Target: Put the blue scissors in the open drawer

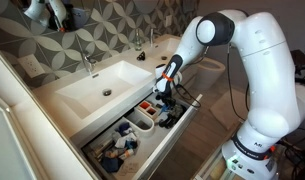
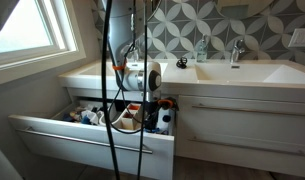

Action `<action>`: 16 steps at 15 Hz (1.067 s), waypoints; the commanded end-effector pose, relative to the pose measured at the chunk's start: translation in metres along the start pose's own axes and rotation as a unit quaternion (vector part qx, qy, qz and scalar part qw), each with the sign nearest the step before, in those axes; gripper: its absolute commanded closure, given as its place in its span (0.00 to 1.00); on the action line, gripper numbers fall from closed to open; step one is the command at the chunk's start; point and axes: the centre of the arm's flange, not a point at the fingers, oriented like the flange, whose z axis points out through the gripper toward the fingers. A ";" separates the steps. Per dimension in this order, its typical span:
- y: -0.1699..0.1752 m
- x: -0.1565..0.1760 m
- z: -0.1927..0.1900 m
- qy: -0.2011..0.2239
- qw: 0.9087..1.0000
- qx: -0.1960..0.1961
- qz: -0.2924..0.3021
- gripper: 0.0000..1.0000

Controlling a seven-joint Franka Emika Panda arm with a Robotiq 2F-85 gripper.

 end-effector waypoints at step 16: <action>-0.119 0.037 -0.169 0.044 0.940 -0.008 0.339 0.00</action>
